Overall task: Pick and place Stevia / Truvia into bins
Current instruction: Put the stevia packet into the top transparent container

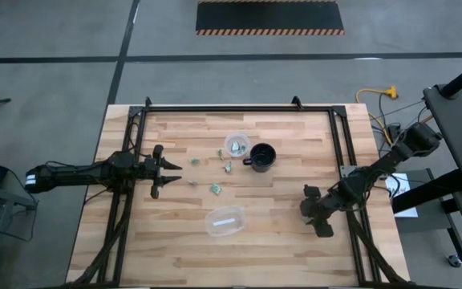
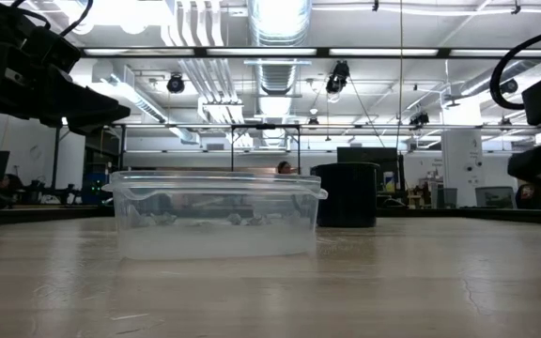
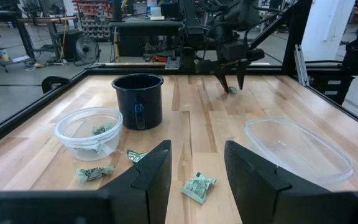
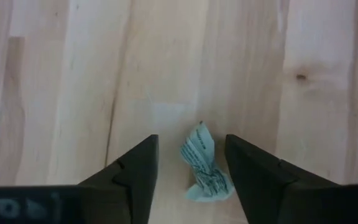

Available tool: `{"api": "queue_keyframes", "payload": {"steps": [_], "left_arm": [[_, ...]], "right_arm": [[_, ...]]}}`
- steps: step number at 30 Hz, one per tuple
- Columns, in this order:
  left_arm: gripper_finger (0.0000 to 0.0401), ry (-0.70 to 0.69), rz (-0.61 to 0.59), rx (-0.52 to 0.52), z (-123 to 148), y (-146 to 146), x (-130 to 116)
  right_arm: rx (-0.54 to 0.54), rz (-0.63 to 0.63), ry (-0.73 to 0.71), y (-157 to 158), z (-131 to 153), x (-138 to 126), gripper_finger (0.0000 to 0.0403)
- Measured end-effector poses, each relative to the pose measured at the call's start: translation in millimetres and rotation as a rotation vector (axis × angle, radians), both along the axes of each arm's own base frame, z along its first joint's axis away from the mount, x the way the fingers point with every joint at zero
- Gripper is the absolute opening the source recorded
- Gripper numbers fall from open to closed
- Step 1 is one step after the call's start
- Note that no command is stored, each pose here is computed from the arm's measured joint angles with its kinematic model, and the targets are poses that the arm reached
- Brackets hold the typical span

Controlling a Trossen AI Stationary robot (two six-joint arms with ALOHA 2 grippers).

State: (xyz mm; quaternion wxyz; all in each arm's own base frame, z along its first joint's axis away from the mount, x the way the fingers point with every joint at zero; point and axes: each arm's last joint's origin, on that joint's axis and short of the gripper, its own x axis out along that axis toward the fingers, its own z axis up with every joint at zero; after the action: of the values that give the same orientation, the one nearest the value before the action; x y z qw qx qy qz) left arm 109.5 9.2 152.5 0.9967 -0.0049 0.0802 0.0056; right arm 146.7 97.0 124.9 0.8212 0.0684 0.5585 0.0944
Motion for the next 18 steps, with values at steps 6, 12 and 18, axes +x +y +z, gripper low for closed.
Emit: {"api": "queue_keyframes", "payload": {"steps": [6, 12, 18], "left_arm": [[0.0132, -0.001, 0.000, 0.000, 0, 0, 0], [0.0132, -0.001, 0.000, 0.000, 0, 0, 0], [0.0132, 0.000, 0.000, 0.000, 0, 0, 0]], "right_arm": [[0.006, -0.055, 0.024, -4, -7, -5, 0.0105], [-0.003, -0.050, 0.026, -4, -6, -4, 0.0019], [0.027, -0.025, -0.018, 0, 4, 6, 0.0014]]}}
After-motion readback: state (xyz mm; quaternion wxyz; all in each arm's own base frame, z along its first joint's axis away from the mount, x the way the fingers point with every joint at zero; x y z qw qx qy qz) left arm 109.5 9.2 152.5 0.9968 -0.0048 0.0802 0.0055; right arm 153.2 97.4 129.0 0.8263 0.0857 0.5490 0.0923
